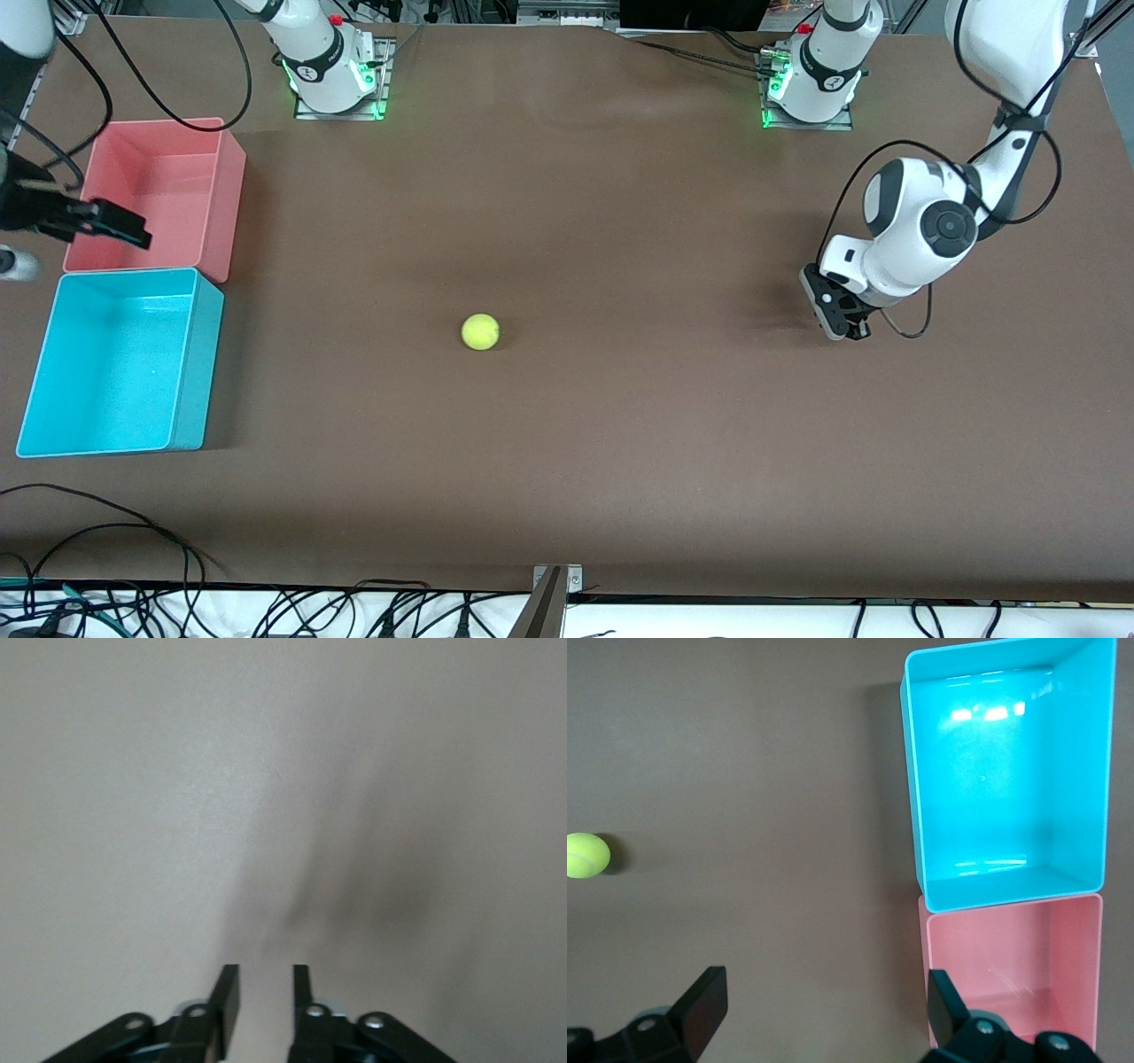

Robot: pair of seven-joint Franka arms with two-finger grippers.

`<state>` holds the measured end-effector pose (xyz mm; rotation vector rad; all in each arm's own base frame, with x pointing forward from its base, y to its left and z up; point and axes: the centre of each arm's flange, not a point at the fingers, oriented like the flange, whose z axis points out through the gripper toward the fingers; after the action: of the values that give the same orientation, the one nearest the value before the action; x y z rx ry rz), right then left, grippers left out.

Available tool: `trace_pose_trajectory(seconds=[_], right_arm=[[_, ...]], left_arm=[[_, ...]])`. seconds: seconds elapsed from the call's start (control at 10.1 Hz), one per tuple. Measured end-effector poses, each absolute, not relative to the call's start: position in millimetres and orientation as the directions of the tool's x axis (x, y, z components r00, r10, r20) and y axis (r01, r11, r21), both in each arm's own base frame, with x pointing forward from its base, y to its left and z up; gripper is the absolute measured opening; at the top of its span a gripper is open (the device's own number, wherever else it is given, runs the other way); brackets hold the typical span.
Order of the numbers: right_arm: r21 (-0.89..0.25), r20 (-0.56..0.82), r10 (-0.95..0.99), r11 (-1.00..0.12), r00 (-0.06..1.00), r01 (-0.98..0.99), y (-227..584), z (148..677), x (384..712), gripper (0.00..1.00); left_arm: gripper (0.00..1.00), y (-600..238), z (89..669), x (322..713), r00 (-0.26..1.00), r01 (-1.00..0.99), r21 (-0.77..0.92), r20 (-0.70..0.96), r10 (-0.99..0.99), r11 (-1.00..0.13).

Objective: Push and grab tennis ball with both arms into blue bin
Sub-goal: 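Push the tennis ball with the left gripper toward the cyan bin, then reach the right gripper to the ball while the left gripper withdraws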

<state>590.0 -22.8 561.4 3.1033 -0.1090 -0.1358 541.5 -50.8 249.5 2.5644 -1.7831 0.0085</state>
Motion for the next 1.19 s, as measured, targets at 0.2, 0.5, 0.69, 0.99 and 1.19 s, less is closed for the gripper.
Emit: trace_pose_trajectory(seconds=[0.2, 0.5, 0.69, 0.99, 1.19], right_arm=[[0.045, -0.126, -0.064, -0.997, 0.990, -0.059, -17, 526, 606, 1.00], [0.056, -0.124, -0.087, -0.995, 0.988, -0.081, -8, 491, 625, 1.00], [0.059, -0.117, -0.080, -0.996, 0.990, -0.073, 21, 471, 635, 1.00], [0.062, -0.110, -0.030, -0.998, 0.994, -0.023, 79, 415, 647, 1.00], [0.064, -0.088, 0.005, -0.998, 0.996, 0.011, 102, 353, 657, 1.00]], left_arm=[[0.55, -49, 293, 541, 0.349, -0.937, -0.021, 0.017, -0.937, -0.349], [0.97, -22, 342, 543, 0.394, -0.914, -0.095, 0.037, -0.918, -0.396], [1.00, -11, 391, 551, 0.406, -0.888, -0.201, 0.082, -0.910, -0.414], [1.00, -14, 464, 533, 0.558, -0.783, -0.236, 0.143, -0.818, -0.575], [1.00, 1, 529, 525, 0.677, -0.699, -0.188, 0.138, -0.723, -0.690]])
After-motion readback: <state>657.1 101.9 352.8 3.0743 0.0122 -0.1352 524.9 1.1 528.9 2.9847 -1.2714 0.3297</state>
